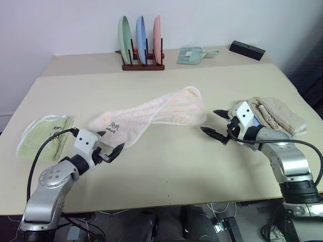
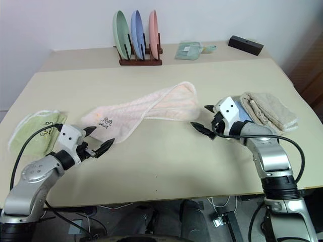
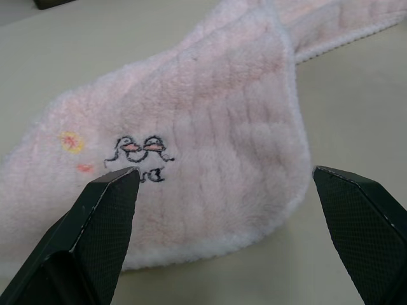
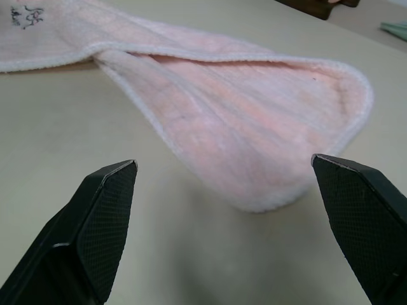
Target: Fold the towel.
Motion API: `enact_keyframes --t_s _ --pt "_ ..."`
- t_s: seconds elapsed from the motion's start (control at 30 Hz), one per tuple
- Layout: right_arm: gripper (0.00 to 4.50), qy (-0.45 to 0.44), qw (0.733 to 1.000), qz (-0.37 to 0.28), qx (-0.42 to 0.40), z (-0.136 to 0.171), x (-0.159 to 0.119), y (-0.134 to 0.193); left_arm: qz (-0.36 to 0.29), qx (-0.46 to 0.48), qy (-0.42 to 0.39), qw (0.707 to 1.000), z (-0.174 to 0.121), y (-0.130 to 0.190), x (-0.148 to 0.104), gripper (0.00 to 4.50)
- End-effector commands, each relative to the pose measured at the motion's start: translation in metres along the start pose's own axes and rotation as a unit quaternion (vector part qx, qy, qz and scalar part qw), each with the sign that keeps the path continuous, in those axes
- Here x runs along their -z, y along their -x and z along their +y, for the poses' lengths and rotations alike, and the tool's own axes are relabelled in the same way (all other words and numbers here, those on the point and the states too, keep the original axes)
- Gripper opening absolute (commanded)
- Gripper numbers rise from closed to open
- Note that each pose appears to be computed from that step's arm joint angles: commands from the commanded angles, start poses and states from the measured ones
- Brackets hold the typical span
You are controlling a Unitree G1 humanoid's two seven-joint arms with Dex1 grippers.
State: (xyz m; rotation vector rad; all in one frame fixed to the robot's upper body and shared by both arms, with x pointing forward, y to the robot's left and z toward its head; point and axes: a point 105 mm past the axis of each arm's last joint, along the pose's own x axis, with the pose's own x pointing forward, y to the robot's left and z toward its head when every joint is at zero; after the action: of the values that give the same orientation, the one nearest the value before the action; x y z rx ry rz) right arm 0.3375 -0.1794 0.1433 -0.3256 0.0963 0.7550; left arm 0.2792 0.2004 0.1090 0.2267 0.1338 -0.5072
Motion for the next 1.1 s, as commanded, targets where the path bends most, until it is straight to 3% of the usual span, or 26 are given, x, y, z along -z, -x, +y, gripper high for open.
enact_keyframes --t_s 0.03,0.17,0.3,0.57,0.97,1.07,1.1 --pt "4.5 0.016 1.0 -0.021 0.003 0.004 -0.014 -0.002 -0.011 0.054 -0.016 0.998 -0.017 -0.005 -0.014 4.44" --pt "4.5 0.015 1.0 -0.022 0.004 0.008 -0.011 -0.003 0.002 0.118 -0.057 0.991 -0.045 -0.016 -0.023 4.44" --pt "4.5 0.006 1.0 -0.027 0.014 0.007 -0.011 -0.002 0.05 0.089 -0.106 0.989 -0.031 -0.019 -0.008 4.44" --pt "4.5 0.003 1.0 -0.027 0.007 0.016 -0.008 -0.006 0.083 0.046 -0.093 0.991 -0.008 -0.019 0.008 4.44" --pt "4.5 0.003 0.999 -0.047 -0.007 0.024 -0.015 -0.023 0.1 0.11 -0.079 0.986 -0.019 -0.064 0.015 4.44" --pt "4.5 0.002 0.999 -0.051 -0.006 0.026 -0.016 -0.024 0.096 0.111 -0.074 0.986 -0.02 -0.07 0.012 3.64" --pt "4.5 0.002 0.999 -0.052 -0.005 0.027 -0.016 -0.024 0.095 0.111 -0.075 0.986 -0.021 -0.071 0.012 3.12"
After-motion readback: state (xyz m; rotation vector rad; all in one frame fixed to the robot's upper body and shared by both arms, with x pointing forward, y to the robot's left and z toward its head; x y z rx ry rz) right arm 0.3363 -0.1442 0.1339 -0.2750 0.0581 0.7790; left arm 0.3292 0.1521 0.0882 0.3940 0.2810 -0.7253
